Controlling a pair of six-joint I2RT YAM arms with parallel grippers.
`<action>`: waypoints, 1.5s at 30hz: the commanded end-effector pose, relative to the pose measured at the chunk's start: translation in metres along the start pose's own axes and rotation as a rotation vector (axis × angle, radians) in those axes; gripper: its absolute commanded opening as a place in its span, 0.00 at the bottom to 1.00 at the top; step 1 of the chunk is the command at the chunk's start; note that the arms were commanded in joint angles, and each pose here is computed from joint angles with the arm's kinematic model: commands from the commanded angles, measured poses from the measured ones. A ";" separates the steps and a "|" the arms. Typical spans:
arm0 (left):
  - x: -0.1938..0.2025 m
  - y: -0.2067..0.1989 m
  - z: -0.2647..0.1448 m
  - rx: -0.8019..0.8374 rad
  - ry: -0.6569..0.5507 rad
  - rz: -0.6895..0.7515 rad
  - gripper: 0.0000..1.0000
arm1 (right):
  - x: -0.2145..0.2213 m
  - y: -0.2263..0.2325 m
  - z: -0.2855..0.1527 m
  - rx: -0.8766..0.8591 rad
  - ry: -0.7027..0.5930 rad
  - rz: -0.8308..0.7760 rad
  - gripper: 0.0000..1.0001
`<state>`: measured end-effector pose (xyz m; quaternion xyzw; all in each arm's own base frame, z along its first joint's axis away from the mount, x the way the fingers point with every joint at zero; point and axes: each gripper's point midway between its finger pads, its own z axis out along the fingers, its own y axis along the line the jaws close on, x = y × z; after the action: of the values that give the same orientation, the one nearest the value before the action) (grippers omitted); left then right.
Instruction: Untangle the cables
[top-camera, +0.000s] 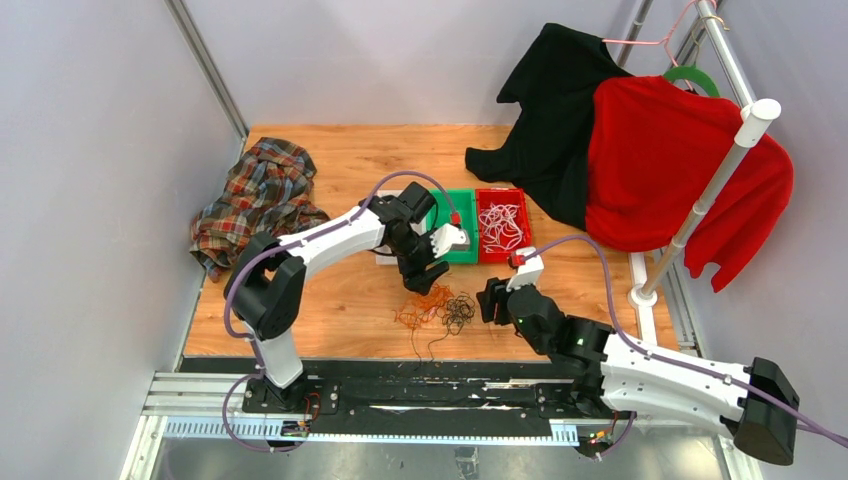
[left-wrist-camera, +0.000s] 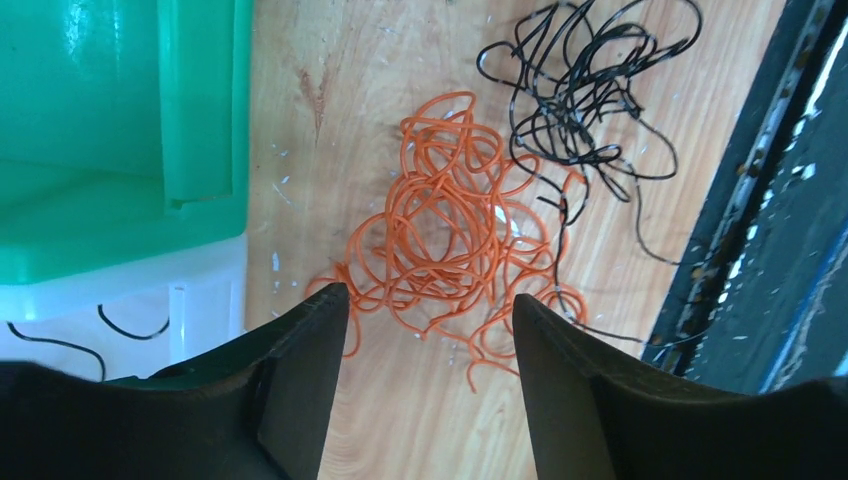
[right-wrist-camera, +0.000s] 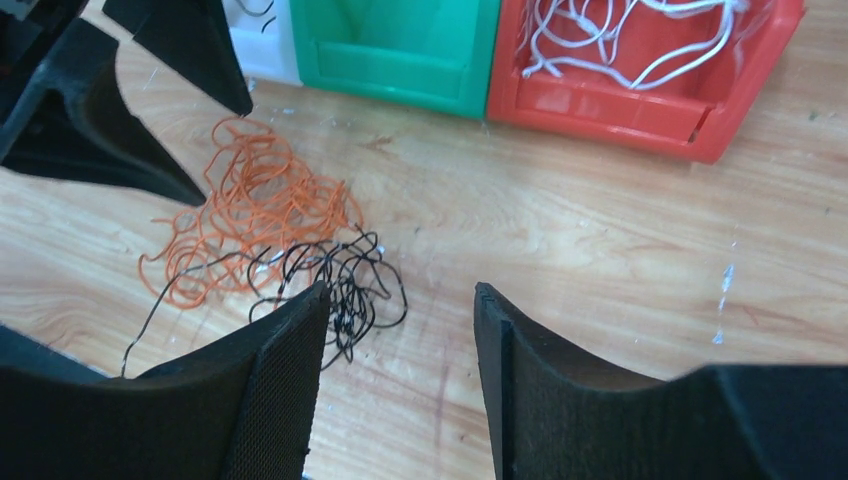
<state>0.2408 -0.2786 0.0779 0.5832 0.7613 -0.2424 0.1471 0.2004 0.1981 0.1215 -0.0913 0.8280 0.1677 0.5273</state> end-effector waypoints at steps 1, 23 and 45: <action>0.004 0.011 0.008 -0.003 0.021 0.127 0.63 | 0.025 -0.003 -0.009 -0.020 0.109 0.042 0.55; -0.021 -0.028 -0.061 0.003 -0.059 0.137 0.01 | -0.045 0.008 0.005 -0.009 -0.127 0.020 0.61; -0.065 -0.077 -0.145 0.026 -0.225 0.101 0.01 | -0.098 0.106 0.044 -0.276 -0.200 -0.094 0.60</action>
<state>0.2165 -0.2691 0.2237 0.5870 0.7251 -0.2721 0.2356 0.2334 0.3075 0.2108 -0.1884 0.7376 0.2754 0.5871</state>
